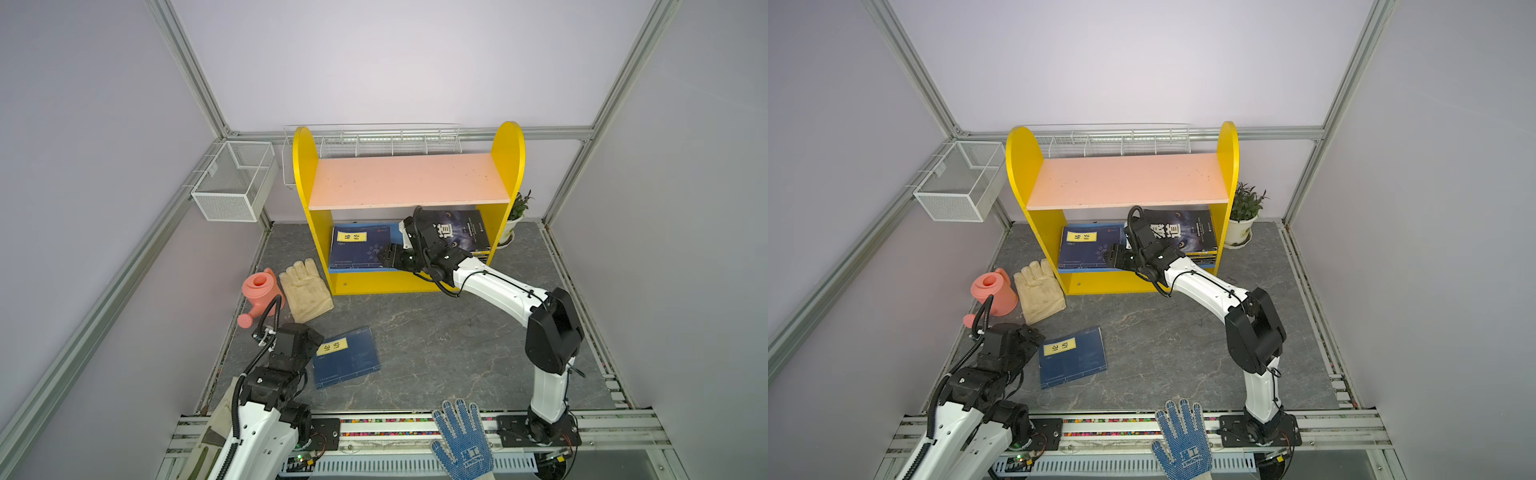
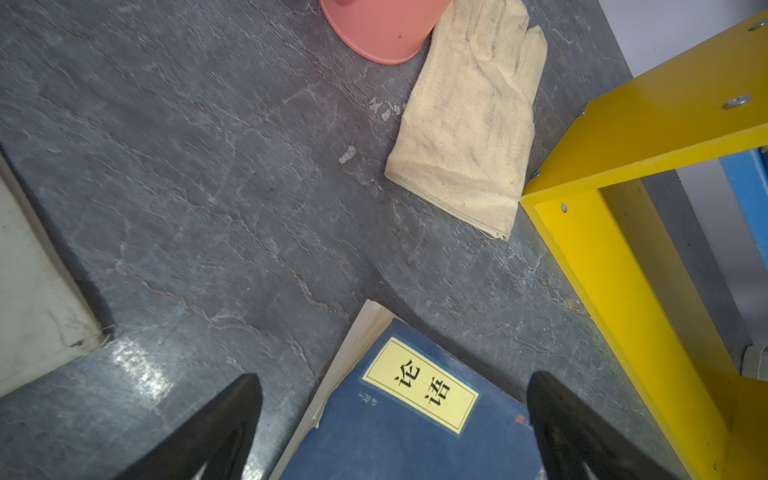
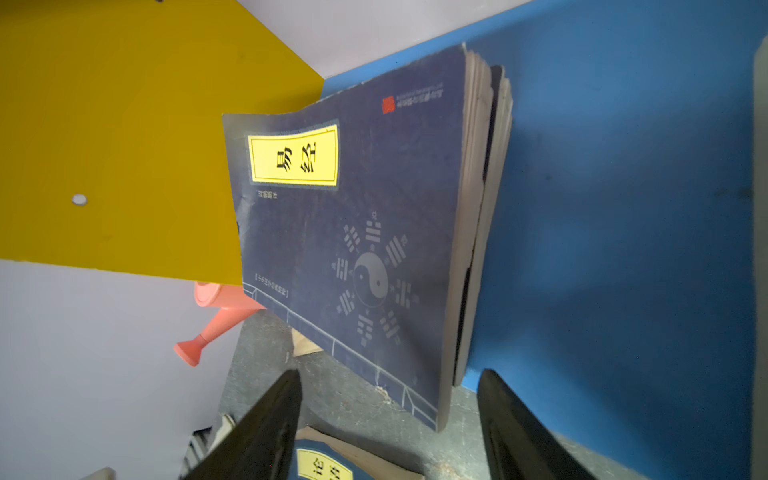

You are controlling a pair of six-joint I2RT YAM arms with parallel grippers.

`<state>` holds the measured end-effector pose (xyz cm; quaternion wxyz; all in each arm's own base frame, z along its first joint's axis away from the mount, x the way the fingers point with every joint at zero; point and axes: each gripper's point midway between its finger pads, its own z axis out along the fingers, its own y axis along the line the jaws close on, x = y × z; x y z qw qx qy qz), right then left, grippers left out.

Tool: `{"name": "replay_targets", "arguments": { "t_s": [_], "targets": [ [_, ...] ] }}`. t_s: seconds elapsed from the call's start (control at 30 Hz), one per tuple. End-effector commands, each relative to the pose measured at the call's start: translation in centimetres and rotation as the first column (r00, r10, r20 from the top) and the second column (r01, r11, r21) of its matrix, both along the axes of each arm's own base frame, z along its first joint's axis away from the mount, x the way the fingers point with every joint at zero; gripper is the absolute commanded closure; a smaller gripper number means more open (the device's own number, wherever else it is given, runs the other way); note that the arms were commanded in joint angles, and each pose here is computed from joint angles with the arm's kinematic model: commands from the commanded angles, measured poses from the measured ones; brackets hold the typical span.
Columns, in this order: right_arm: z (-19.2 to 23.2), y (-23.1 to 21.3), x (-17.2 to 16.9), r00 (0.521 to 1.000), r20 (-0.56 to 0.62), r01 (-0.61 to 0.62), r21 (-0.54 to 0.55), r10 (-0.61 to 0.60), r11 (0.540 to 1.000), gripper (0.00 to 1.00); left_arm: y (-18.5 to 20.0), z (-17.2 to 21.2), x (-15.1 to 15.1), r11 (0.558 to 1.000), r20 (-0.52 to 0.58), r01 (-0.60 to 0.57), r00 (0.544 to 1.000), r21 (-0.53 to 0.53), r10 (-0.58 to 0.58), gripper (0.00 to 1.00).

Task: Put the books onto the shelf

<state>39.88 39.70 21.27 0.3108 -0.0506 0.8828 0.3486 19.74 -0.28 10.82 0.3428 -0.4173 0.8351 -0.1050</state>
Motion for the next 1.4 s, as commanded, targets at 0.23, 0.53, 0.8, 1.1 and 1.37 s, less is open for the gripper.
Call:
{"name": "replay_targets", "arguments": {
  "t_s": [0.23,0.53,0.8,1.1,1.37],
  "targets": [
    [1.7,2.4,-5.6,0.97,0.131,-0.189,-0.122,0.204,0.974,0.49,0.2,-0.5,-0.1,1.0,-0.03,-0.016,0.999,0.006,0.017,0.0],
    [0.0,6.5,-5.6,0.942,0.043,-0.327,-0.094,0.332,0.94,0.88,0.3,-0.4,-0.1,1.0,-0.03,-0.018,0.999,0.013,0.018,0.0],
    [-1.2,8.2,-4.9,0.938,0.008,-0.344,-0.064,0.346,0.937,0.88,0.4,-0.4,-0.3,1.0,-0.033,-0.021,0.999,0.017,0.022,0.0],
    [-1.9,8.1,-1.8,0.95,0.025,-0.31,-0.056,0.312,0.949,0.88,0.7,-0.2,-0.6,0.999,-0.026,-0.031,0.999,0.022,0.032,0.0],
    [-3.0,8.1,-1.1,0.948,0.008,-0.317,-0.065,0.318,0.946,0.87,0.7,-0.2,-0.6,0.999,-0.027,-0.034,0.999,0.022,0.034,0.0]
  ]
}}
